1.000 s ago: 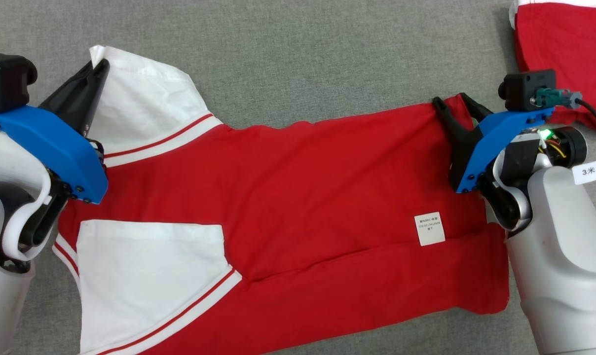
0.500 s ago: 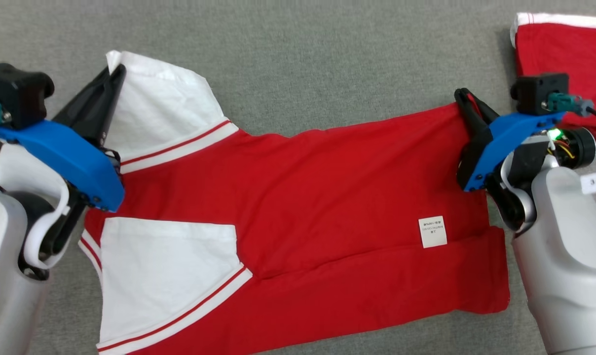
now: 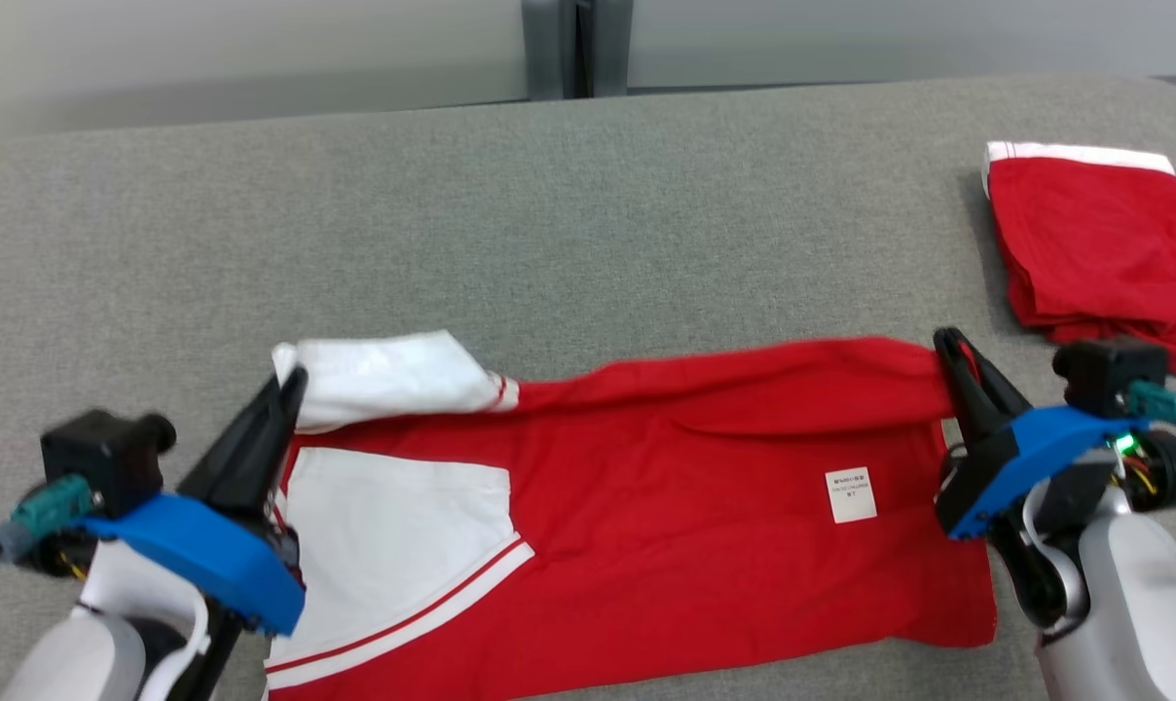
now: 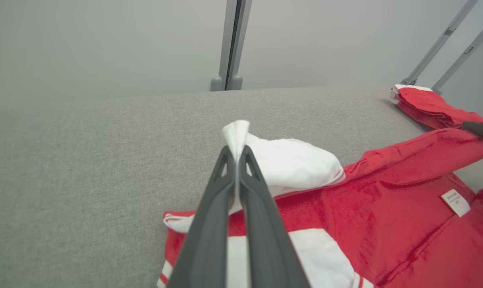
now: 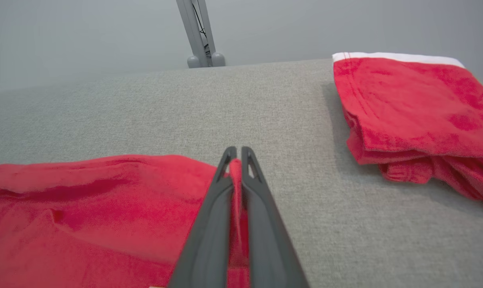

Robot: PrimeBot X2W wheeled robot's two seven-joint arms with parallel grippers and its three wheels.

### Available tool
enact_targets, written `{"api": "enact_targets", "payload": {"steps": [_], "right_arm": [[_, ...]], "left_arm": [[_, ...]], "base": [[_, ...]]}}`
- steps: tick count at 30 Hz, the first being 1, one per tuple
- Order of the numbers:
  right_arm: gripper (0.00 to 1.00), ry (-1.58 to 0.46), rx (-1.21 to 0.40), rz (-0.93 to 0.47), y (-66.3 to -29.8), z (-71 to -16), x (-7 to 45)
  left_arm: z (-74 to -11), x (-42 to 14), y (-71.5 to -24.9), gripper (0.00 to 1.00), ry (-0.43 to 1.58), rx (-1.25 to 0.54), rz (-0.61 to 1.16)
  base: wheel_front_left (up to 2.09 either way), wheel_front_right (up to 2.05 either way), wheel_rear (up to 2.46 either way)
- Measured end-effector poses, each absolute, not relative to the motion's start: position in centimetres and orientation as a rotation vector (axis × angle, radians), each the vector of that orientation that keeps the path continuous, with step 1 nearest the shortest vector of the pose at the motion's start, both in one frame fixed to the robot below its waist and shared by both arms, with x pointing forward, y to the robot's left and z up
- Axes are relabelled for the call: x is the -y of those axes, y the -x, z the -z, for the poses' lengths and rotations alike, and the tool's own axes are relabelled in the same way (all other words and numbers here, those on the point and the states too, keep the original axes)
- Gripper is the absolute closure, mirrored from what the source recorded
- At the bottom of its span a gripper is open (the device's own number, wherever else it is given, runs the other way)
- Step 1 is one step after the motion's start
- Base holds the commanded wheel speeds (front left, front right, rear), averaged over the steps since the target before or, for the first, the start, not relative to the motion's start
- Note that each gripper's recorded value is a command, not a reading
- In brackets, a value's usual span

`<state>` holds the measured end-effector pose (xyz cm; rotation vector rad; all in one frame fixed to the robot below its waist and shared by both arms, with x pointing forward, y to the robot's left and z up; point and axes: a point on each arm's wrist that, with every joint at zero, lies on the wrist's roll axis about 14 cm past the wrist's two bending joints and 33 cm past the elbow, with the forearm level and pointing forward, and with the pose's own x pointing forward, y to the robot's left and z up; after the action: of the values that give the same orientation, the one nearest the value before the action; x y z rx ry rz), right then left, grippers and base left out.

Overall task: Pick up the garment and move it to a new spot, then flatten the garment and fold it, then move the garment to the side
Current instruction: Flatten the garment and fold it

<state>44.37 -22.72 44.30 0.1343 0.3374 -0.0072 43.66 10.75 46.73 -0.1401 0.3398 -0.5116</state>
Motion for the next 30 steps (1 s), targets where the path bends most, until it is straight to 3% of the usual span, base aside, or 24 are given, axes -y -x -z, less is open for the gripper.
{"api": "enact_targets", "payload": {"steps": [20,21,22,23,30], "right_arm": [[0.98,-0.193,-0.302,0.064,-38.2,-43.8,22.2],[0.78,-0.196,-0.294,0.068,-37.9,-43.9,22.2],[0.55,-0.201,-0.287,0.072,-37.7,-44.0,22.2],[0.00,-0.204,-0.282,0.076,-37.4,-43.9,22.3],[0.00,-0.218,-0.257,0.131,-35.5,-43.8,23.6]], "left_arm": [[-41.8,-12.2,-35.1,1.00,0.357,-0.386,0.342],[-41.8,-12.4,-35.0,0.86,0.365,-0.375,0.330],[-41.7,-12.5,-34.8,0.37,0.372,-0.369,0.322],[-41.7,-12.7,-34.6,0.00,0.383,-0.363,0.310],[-43.5,-15.3,-35.5,0.00,0.459,-0.228,0.163]], "base": [[0.00,0.00,0.00],[0.00,0.00,0.00],[0.00,0.00,0.00],[0.00,0.00,0.00],[0.00,0.00,0.00]]}}
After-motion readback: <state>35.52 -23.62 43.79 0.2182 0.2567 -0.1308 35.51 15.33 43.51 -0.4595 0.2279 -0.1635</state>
